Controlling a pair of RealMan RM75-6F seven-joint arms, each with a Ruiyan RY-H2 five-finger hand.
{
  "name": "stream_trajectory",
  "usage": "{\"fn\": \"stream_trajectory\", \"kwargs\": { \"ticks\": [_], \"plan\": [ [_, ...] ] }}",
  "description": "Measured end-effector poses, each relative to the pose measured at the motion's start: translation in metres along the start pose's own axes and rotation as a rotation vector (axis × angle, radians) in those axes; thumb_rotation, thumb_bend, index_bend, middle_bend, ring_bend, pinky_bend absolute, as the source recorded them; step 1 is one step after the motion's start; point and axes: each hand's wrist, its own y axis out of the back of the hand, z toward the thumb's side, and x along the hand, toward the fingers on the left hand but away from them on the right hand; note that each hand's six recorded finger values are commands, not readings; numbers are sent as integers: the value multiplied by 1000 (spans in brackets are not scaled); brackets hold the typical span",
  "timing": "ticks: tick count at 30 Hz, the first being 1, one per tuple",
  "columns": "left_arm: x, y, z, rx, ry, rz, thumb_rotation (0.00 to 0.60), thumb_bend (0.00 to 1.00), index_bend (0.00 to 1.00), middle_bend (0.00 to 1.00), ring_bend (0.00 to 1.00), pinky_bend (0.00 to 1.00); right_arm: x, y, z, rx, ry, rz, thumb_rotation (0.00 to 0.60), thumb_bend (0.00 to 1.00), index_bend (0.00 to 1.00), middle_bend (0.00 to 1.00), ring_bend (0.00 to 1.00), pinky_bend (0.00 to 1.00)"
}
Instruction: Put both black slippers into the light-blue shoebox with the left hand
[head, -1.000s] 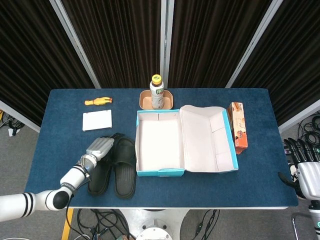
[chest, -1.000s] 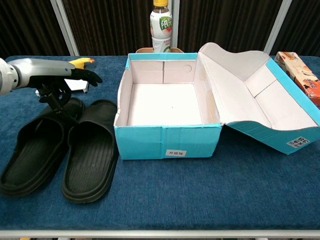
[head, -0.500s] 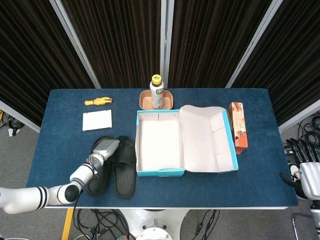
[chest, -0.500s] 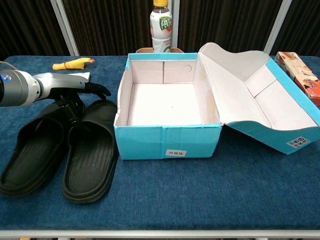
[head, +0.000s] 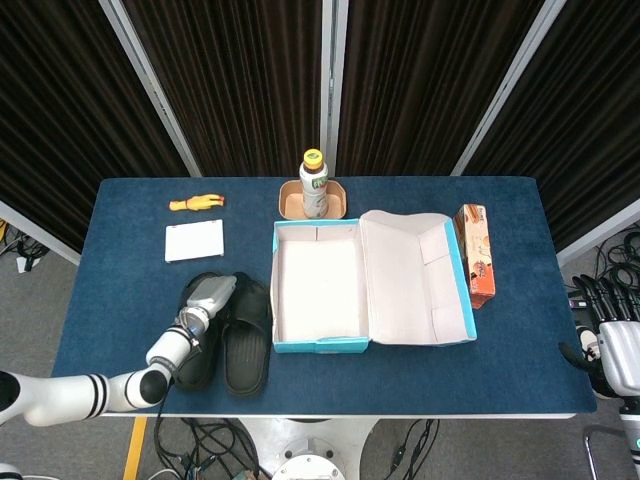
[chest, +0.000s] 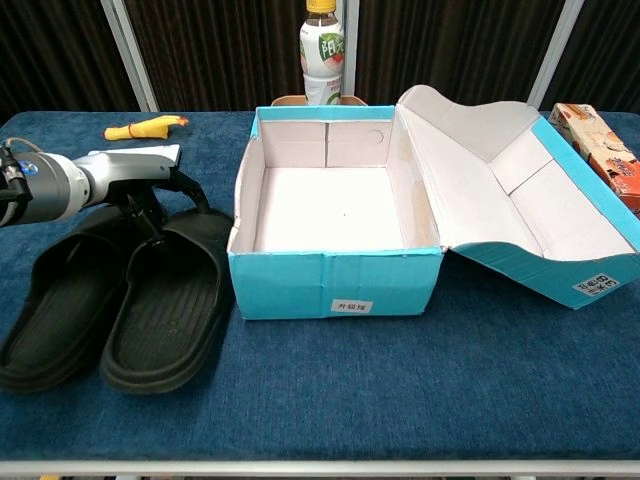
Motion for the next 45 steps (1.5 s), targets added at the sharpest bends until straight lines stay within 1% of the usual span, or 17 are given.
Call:
{"fn": "stream_trajectory", "kwargs": {
  "ticks": [1, 4, 8, 13, 17, 20, 23, 26, 27, 29, 31, 34, 37, 39, 41, 45],
  "plan": [
    [-1, 1, -1, -7, 1, 6, 600, 0, 508, 494, 869, 865, 0, 0, 0, -1, 0, -1, 600, 88, 0, 83, 0, 36],
    [-7, 9, -2, -25, -2, 32, 600, 0, 511, 497, 870, 865, 0, 1, 0, -1, 3, -3, 600, 89, 0, 82, 0, 36],
    [-19, 26, -2, -10, -14, 77, 600, 0, 510, 497, 869, 866, 0, 1, 1, -3, 9, -6, 600, 89, 0, 82, 0, 36],
    [-38, 50, -1, 18, -22, 160, 600, 0, 508, 496, 869, 866, 0, 1, 3, -5, 18, -8, 600, 90, 0, 82, 0, 36],
    [-55, 73, -5, 15, -22, 229, 600, 0, 506, 495, 869, 866, 1, 3, 2, -5, 18, -14, 600, 89, 0, 83, 0, 36],
    [-66, 93, -10, -21, -24, 288, 600, 0, 506, 495, 867, 866, 2, 5, 1, -2, 16, -18, 600, 89, 0, 82, 0, 36],
    [-73, 108, -9, -100, -51, 344, 600, 0, 506, 493, 852, 863, 2, 6, 2, 3, 18, -19, 600, 89, 0, 82, 0, 36],
    [-75, 121, -1, -209, -111, 391, 600, 0, 506, 492, 799, 859, 2, 8, 3, 10, 22, -22, 600, 89, 0, 82, 0, 36],
    [-75, 124, 4, -258, -144, 402, 600, 0, 506, 492, 777, 859, 1, 9, 4, 12, 23, -23, 600, 89, 0, 82, 0, 36],
    [-73, 129, 13, -335, -201, 412, 600, 0, 505, 491, 739, 854, 1, 11, 5, 20, 24, -28, 600, 89, 0, 82, 0, 36],
    [-68, 133, 26, -422, -276, 414, 600, 0, 504, 490, 707, 845, 1, 14, 5, 27, 23, -32, 600, 89, 0, 82, 0, 36],
    [-53, 134, 47, -515, -376, 411, 600, 0, 501, 489, 686, 834, 2, 19, 6, 39, 18, -38, 600, 89, 0, 83, 0, 36],
    [-34, 131, 68, -556, -440, 400, 600, 0, 483, 488, 682, 815, 3, 22, 5, 48, 8, -39, 600, 89, 0, 82, 0, 36],
    [-20, 126, 81, -575, -475, 379, 600, 0, 471, 488, 682, 796, 3, 24, 5, 51, 1, -39, 600, 89, 0, 82, 0, 36],
    [-8, 121, 91, -591, -496, 357, 600, 0, 466, 488, 682, 774, 3, 25, 4, 54, -4, -37, 600, 89, 0, 82, 0, 36],
    [16, 108, 110, -623, -523, 315, 600, 0, 457, 488, 682, 764, 1, 28, 6, 64, -7, -35, 600, 90, 0, 82, 0, 37]
  ]
}}
